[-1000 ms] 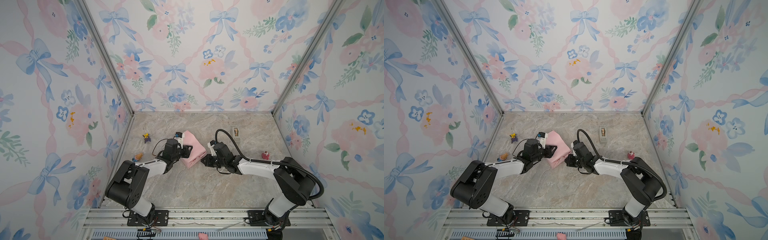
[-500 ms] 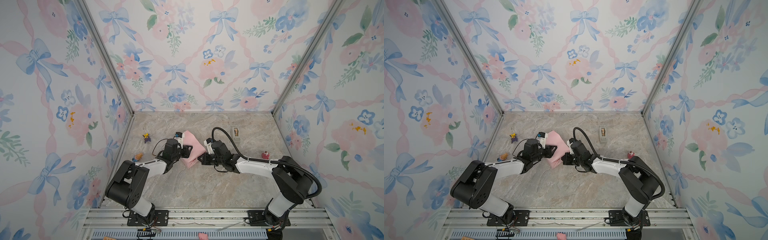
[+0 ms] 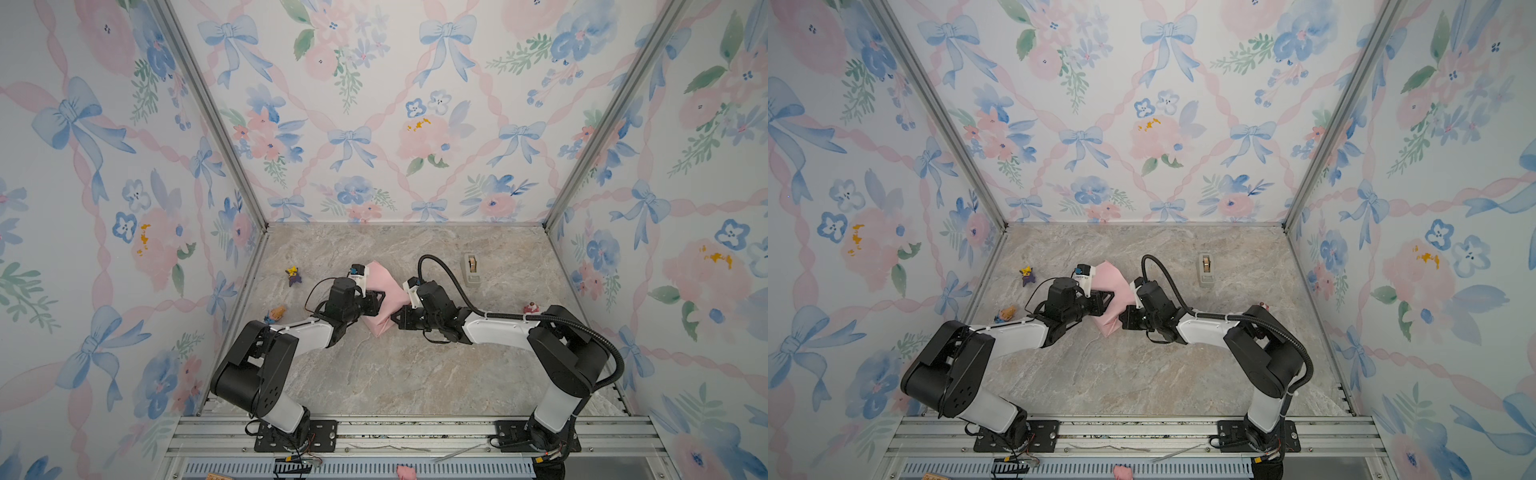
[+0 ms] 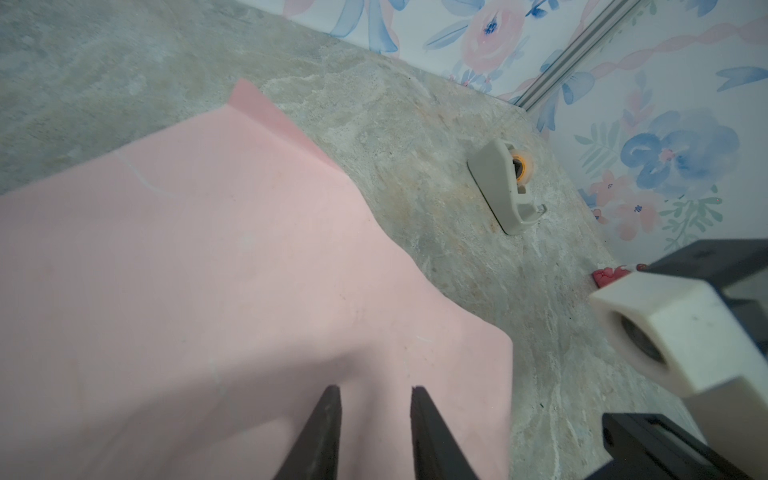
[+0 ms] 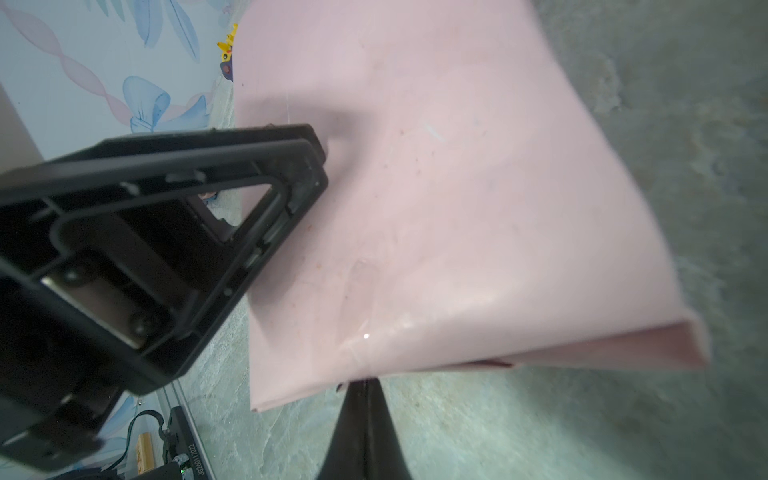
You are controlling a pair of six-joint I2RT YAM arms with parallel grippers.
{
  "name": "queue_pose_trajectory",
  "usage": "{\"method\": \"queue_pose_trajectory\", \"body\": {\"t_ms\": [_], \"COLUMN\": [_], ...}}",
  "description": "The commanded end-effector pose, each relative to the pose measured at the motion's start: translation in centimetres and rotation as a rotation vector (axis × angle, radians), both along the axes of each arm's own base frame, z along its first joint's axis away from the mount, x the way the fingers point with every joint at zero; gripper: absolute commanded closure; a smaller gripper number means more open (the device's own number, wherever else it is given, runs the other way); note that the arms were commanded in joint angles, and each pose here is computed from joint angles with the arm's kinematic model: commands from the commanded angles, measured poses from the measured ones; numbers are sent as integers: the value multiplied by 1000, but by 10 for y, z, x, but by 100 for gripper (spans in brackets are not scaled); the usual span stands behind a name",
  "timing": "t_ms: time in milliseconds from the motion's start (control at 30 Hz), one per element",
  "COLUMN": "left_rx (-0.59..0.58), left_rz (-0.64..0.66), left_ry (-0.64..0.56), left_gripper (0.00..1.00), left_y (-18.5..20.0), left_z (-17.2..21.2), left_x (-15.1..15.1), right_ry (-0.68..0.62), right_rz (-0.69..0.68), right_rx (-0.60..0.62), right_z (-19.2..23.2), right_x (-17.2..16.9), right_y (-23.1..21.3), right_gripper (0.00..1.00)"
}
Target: Wrap the gift box in paper
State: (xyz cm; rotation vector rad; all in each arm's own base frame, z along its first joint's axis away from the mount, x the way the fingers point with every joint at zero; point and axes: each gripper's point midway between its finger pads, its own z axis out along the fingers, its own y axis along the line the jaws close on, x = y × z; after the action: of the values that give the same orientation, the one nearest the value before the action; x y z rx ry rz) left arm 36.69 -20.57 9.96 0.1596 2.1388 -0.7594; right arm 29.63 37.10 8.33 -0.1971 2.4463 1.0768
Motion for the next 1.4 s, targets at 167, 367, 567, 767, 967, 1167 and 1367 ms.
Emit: {"method": "queue_pose_trajectory", "body": {"t_ms": [167,367,567,767,967,1167,1367], "left_rx": [65,64,64,65,60,23,3], "left_rz": [-27,-39,-42,-40,-34,-19,91], "left_ry": [132,140,142,141,115,34,22], "left_gripper": [68,68,68,68,68,62,48], "left_y": [2,-1,-2,-1,-1,-4,20], "left_z": [-42,-45,-46,-45,-36,4,48], "left_x": [-25,-28,-29,-30,-27,-15,-9], "right_ry": [-37,-47,-46,-38,-38,-97,-148], "right_rz": [-25,-45,-82,-103,-119,-122,-71], "right_rx": [54,65,60,50,46,10,-53], "right_z": [13,16,13,9,10,36,71], "right_x": [16,24,32,33,31,16,17], "right_y": [9,7,-3,-12,-23,-46,-65], "right_gripper": [100,100,100,100,100,91,59]}}
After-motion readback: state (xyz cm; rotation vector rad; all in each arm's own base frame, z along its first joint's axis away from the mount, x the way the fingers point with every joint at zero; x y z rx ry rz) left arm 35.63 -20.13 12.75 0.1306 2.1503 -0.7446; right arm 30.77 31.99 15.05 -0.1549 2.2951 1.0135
